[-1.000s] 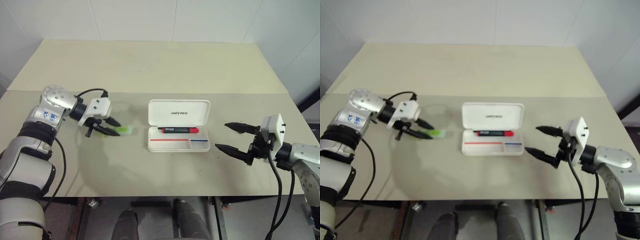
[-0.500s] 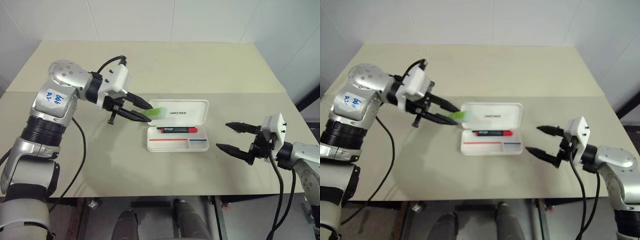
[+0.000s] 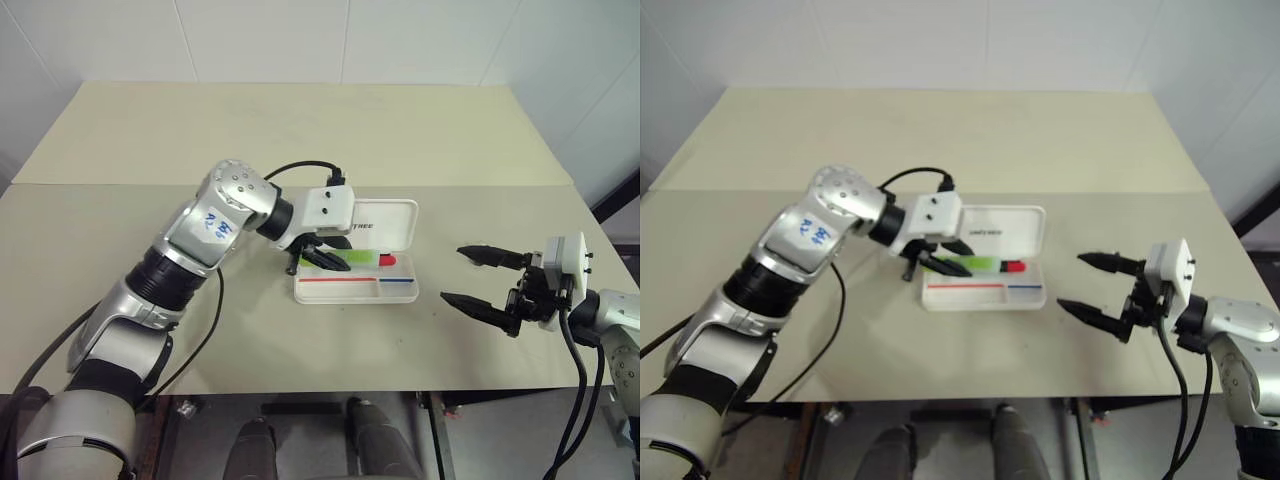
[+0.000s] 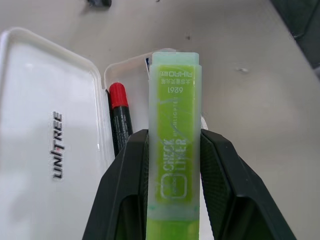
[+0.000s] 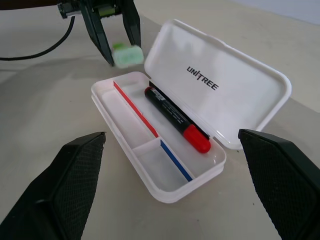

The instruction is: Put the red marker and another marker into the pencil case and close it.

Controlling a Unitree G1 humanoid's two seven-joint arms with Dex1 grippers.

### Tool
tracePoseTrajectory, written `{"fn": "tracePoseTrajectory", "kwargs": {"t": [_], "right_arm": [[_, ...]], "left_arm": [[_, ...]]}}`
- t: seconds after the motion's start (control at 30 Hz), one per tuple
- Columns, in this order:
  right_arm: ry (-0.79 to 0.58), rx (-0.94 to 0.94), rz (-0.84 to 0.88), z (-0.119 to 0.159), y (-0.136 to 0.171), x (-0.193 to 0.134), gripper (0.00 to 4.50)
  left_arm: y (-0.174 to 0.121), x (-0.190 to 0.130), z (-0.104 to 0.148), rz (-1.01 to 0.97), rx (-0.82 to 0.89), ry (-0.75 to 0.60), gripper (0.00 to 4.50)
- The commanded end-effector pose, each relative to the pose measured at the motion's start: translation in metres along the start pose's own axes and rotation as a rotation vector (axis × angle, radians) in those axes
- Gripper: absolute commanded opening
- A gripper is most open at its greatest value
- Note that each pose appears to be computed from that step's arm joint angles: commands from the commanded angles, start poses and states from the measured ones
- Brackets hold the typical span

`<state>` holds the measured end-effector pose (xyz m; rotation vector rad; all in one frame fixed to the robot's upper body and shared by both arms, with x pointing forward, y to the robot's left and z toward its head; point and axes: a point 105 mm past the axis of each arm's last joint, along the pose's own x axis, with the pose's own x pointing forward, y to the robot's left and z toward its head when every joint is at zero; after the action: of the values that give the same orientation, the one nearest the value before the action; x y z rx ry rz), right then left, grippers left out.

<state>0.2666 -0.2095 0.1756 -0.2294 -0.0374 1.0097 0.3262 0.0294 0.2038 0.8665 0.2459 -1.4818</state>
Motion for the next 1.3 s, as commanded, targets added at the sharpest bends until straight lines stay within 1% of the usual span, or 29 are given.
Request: {"fn": "tracePoseTrajectory", "kwargs": {"t": [0.03,0.17,0.33,0.47,0.73,0.9,1.1,1.17,1.23,1.3], "right_arm": [[-0.034,-0.03,-0.029,0.009,0.001,-0.003,4.5],[-0.033,-0.025,-0.04,0.008,0.002,-0.003,4.5],[-0.031,-0.021,-0.048,0.008,0.003,-0.003,4.5],[-0.032,-0.017,-0.053,0.008,0.004,-0.002,4.5],[-0.03,-0.009,-0.064,0.007,0.006,-0.002,4.5],[-0.028,-0.003,-0.072,0.006,0.008,-0.003,4.5],[-0.027,0.001,-0.079,0.005,0.009,-0.003,4.5],[-0.027,0.002,-0.081,0.005,0.009,-0.003,4.5],[-0.025,0.003,-0.084,0.005,0.009,-0.003,4.5],[-0.023,0.004,-0.087,0.005,0.008,-0.003,4.5]], "left_arm": [[0.001,0.007,0.005,0.054,-0.003,0.05,1.09],[0.004,0.014,0.003,0.089,-0.049,0.084,1.09],[-0.003,0.02,0.003,0.075,-0.045,0.094,1.09],[-0.008,0.024,-0.005,0.068,-0.029,0.116,1.09],[-0.013,0.033,-0.008,0.052,-0.037,0.12,1.09],[-0.012,0.037,-0.011,0.062,-0.035,0.131,1.09],[-0.011,0.041,-0.008,0.059,-0.022,0.125,1.09],[-0.01,0.042,-0.01,0.061,-0.004,0.137,1.83],[-0.011,0.043,-0.011,0.057,0.001,0.139,2.38],[-0.011,0.043,-0.011,0.056,0.002,0.142,3.06]]}}
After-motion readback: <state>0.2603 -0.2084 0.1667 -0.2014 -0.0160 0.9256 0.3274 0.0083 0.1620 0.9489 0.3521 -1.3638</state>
